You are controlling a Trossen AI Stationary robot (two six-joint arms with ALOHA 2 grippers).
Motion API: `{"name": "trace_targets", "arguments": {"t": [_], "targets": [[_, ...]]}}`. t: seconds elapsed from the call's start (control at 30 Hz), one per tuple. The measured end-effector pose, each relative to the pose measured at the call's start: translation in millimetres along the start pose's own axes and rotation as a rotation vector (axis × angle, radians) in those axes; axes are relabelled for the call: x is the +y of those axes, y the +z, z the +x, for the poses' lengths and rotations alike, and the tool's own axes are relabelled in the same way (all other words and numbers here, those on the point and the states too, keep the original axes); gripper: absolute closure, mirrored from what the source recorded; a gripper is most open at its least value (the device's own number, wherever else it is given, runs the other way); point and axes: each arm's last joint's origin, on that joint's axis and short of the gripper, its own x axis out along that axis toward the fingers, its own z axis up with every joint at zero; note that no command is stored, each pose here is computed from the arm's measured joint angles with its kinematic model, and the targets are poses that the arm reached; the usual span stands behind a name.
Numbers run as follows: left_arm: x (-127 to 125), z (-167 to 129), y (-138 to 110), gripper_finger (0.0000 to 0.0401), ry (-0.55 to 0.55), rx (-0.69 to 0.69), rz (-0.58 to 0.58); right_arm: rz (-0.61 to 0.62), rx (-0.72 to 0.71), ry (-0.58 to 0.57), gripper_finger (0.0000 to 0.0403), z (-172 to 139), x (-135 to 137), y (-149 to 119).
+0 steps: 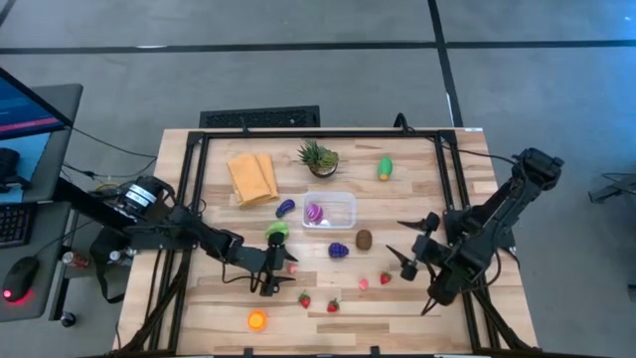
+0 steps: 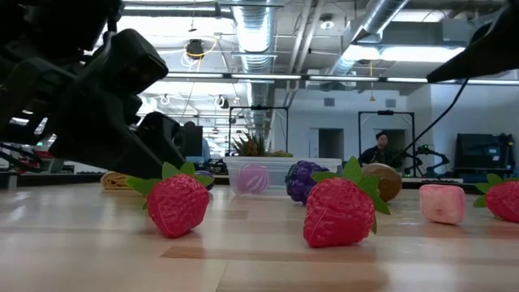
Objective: Pick and placing Produce into tupperware
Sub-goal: Put the left pink peach into the transparent container
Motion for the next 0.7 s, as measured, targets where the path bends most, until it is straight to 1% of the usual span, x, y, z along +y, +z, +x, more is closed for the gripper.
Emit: {"name": "trace_targets", "arguments": {"t": [0.33,0.57,0.7], "targets": [[1.4,-0.3,-5.9,0.0146,0.017,0.059,-0.035,0.014,-0.017,-0.003,0.0058,-1.4,0.2,0.0],[2.6,-0.1,-5.9,0.0146,0.024,0.061,-0.037,0.015,-0.022,-0.005,0.0058,-1.4,0.2,0.2],[5.7,0.2,-8.0,0.0146,0.037,0.085,-0.038,0.018,-0.022,-0.004,0.0058,-1.4,0.4,0.4]]}}
